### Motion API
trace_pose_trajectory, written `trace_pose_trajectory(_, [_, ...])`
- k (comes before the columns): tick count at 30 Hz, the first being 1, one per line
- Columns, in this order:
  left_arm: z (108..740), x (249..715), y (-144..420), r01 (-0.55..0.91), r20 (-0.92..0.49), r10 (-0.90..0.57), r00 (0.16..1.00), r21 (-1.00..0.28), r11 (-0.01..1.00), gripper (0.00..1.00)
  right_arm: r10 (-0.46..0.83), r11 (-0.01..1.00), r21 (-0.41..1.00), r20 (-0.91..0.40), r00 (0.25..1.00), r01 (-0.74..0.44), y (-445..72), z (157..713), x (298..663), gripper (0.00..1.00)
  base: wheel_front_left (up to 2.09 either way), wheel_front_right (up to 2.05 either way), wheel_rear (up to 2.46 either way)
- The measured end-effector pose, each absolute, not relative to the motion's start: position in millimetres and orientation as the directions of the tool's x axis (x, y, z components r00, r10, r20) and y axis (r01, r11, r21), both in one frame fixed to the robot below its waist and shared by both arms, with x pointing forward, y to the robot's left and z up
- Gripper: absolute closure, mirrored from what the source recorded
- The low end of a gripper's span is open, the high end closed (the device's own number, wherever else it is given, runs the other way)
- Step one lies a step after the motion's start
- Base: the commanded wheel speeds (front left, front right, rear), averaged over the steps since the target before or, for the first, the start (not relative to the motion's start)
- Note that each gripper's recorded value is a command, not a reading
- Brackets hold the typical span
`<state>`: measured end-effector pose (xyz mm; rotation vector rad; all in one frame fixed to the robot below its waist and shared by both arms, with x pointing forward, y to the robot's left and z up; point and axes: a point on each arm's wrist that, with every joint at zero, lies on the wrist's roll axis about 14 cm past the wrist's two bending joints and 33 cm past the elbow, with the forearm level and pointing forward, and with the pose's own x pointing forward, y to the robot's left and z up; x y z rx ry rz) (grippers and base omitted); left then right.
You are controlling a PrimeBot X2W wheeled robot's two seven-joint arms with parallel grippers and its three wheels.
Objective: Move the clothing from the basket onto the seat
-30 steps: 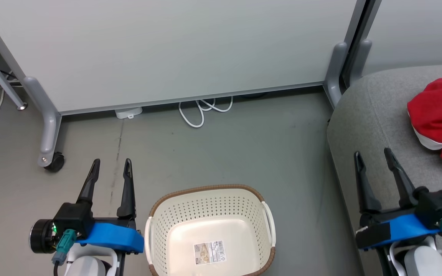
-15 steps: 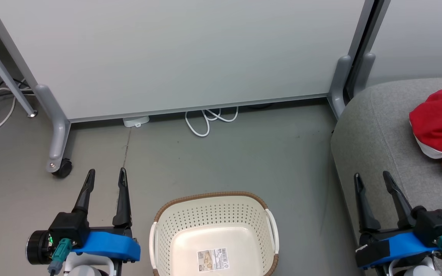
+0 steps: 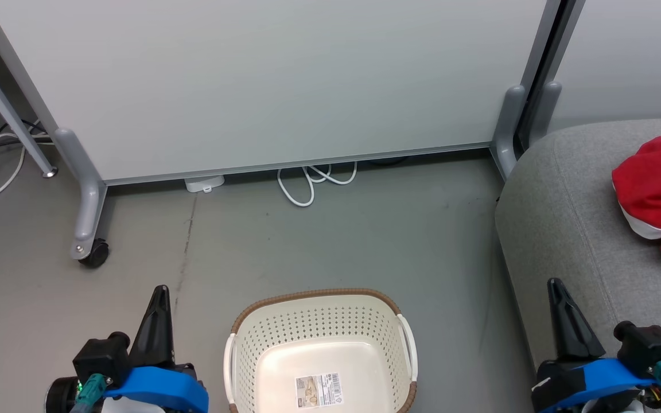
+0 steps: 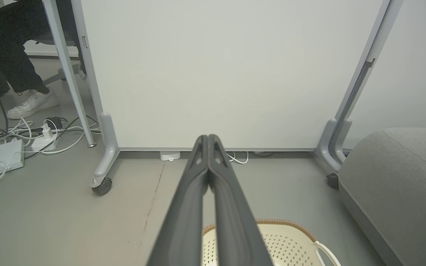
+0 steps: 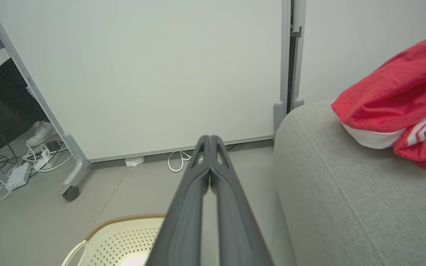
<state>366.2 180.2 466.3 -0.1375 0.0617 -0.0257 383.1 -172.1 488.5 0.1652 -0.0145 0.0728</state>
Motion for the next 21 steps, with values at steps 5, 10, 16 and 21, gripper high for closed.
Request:
trace_pose_trajectory(5, [465,367,185,-0.011,-0.074,-0.006,0.997,-0.232,0.973,1.00,0.045,0.965,0.259,0.005,0.999,-0.045,-177,487,383,1.00,0.00,0.00,0.00])
trace_pose_trajectory(10, [466,367,188,-0.037,-0.081,0.012,0.997,-0.320,0.947,1.00,0.026,0.939,0.344,-0.007,1.000,-0.022,-181,485,383,1.00,0.00,0.00,0.00])
trace_pose_trajectory(16, [467,368,192,-0.063,-0.086,0.029,0.996,-0.418,0.906,1.00,0.007,0.899,0.439,-0.021,1.000,0.003,-184,484,383,1.00,0.00,0.00,0.00])
trace_pose_trajectory(21, [467,369,193,-0.077,-0.093,0.036,0.995,-0.490,0.868,1.00,-0.005,0.861,0.508,-0.034,0.999,0.021,-187,483,382,1.00,0.00,0.00,0.00])
